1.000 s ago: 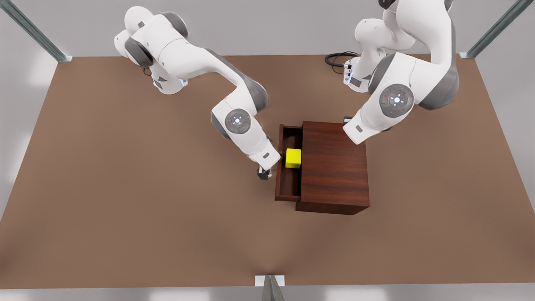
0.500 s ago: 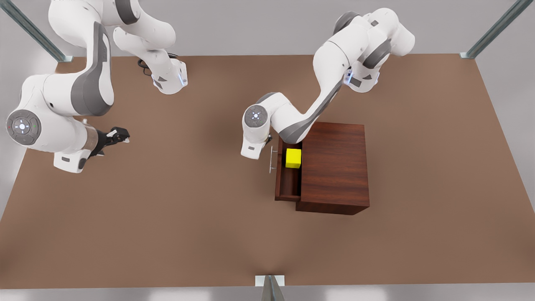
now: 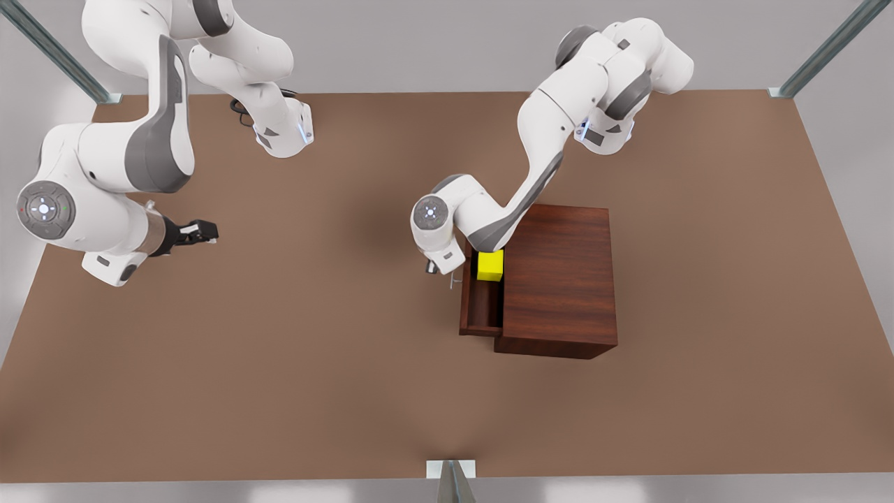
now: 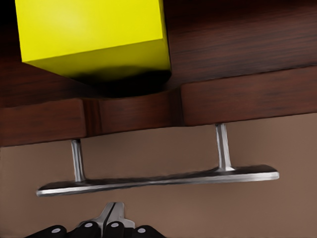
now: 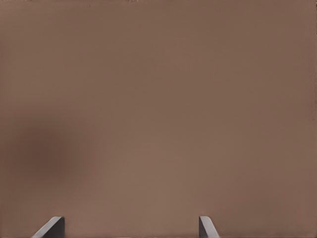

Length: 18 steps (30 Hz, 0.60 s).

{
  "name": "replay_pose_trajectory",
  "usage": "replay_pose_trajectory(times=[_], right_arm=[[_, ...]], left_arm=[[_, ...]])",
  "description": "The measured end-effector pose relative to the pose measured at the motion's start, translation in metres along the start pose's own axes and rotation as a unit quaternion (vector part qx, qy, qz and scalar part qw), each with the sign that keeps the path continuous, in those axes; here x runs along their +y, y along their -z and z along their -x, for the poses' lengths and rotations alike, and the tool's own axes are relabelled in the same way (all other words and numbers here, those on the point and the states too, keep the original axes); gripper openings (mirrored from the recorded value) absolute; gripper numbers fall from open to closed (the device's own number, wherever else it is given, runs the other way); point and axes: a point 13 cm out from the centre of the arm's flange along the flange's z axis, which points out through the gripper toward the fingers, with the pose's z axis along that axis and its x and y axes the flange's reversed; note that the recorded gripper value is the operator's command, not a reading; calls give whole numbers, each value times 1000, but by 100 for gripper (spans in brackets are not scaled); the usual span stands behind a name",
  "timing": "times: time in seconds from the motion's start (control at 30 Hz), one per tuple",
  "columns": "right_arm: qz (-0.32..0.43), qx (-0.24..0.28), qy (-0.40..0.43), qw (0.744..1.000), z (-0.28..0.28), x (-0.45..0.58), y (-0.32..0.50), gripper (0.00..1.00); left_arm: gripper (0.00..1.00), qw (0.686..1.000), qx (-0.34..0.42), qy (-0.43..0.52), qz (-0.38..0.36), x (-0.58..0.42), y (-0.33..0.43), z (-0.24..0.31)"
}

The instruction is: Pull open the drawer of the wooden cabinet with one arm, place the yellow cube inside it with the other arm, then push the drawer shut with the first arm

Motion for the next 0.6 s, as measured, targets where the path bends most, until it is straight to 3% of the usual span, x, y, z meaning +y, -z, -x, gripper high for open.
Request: replay_pose_trajectory(times=[0.6], right_arm=[[-1, 1, -44, 999, 6, 0, -9, 100]], left_arm=[[21, 988, -1, 152, 34, 2, -10, 38]])
